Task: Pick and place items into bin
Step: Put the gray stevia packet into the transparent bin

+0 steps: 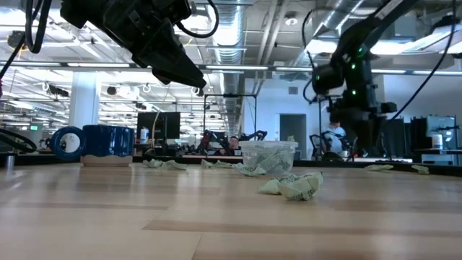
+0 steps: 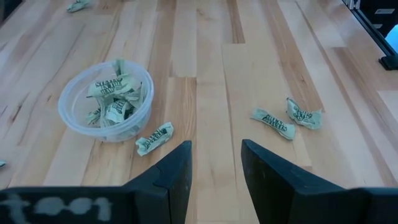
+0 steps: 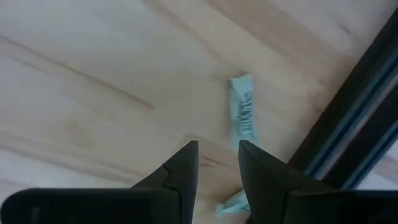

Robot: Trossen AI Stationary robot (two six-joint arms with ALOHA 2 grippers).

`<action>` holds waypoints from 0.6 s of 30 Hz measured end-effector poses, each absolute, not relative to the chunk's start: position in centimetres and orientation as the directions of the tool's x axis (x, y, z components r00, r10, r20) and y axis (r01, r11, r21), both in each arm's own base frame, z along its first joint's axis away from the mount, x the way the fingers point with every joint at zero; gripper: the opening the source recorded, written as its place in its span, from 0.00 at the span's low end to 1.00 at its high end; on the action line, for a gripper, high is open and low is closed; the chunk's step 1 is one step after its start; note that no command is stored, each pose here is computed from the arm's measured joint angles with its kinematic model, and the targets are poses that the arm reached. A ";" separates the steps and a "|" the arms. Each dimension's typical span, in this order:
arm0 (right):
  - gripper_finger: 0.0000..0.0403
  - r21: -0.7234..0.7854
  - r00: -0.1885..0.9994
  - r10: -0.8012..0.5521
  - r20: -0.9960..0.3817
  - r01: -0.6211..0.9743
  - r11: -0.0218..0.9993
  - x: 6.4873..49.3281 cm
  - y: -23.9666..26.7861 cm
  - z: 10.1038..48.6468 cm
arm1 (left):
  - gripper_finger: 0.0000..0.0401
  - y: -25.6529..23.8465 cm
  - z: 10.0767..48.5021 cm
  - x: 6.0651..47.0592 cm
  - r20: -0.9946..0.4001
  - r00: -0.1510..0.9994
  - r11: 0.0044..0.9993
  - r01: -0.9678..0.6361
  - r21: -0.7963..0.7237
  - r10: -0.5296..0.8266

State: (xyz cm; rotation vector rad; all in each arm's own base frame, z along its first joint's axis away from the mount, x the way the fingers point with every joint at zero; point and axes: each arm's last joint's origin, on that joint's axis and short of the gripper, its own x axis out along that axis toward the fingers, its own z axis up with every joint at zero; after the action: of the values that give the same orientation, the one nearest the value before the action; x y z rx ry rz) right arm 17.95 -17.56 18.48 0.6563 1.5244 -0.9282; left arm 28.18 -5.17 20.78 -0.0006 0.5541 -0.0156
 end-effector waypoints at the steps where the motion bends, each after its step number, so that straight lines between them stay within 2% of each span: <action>1: 0.27 -0.196 -0.182 -0.080 -0.980 0.824 0.531 18.0 -18.1 18.2 | 0.32 -5.1 20.8 28.2 -0.526 0.850 1.000 0.012 -0.003 -0.012; 18: 0.27 -0.165 -0.311 0.095 -0.946 0.710 0.685 18.2 -23.3 15.0 | 0.32 -5.1 20.8 28.2 -0.526 0.850 1.000 0.013 0.004 -0.009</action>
State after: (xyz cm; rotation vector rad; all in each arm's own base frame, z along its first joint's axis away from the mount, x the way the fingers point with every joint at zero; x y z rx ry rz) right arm 18.16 -23.32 14.96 0.6385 1.8066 -0.7041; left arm 28.18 -5.14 20.78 0.0074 0.5543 -0.0115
